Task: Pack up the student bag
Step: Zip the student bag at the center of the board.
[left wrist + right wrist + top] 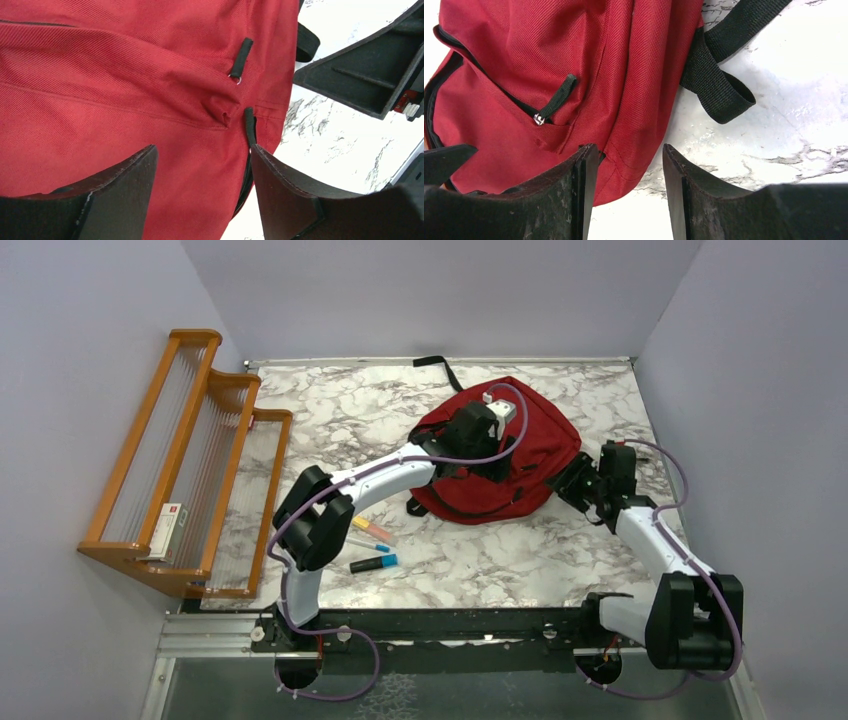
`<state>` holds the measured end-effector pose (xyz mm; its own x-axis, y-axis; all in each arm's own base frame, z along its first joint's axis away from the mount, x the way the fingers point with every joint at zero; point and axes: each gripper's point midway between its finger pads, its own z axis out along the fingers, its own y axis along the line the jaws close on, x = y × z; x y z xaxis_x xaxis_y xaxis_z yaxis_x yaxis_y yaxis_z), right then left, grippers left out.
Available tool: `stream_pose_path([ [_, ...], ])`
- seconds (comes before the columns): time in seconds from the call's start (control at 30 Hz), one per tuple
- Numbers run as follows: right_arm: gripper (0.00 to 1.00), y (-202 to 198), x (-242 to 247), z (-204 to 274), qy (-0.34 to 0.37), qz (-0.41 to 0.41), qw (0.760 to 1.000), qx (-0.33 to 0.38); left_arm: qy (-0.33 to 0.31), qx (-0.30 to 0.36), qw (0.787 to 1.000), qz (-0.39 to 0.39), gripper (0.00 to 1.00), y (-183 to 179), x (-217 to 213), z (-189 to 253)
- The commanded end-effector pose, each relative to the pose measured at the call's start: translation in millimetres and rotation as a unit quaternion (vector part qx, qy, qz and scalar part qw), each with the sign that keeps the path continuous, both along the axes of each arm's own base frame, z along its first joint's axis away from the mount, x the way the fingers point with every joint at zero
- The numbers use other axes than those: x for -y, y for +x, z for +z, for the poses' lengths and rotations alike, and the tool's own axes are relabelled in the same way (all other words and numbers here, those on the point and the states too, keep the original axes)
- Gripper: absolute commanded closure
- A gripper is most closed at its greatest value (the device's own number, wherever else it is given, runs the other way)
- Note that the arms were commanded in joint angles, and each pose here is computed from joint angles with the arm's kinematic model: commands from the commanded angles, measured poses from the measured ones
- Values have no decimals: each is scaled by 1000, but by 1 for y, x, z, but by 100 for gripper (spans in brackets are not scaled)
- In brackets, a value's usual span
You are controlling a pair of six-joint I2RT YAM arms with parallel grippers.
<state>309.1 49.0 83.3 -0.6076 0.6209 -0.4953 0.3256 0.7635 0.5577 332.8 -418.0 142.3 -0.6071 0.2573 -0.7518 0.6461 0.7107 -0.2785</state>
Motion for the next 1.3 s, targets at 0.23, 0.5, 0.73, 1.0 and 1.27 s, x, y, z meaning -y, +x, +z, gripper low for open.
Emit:
stream_pose_path([
  [0.23, 46, 7, 2, -4, 2, 12, 1000, 11, -8, -9, 999, -39, 33, -13, 34, -11],
  [0.5, 49, 24, 6, -14, 7, 5, 1000, 9, 2, -15, 999, -48, 38, -23, 46, -24],
  [0.73, 52, 31, 1, -26, 29, 20, 999, 4, 10, -17, 998, -65, 40, -29, 58, -34],
  [1.0, 66, 30, 0, -33, 35, 26, 999, 0, 19, -19, 996, -88, 42, -32, 70, -44],
  [1.27, 79, 28, -4, -29, 46, 39, 998, 8, 39, -27, 995, -83, 46, -31, 68, -60],
])
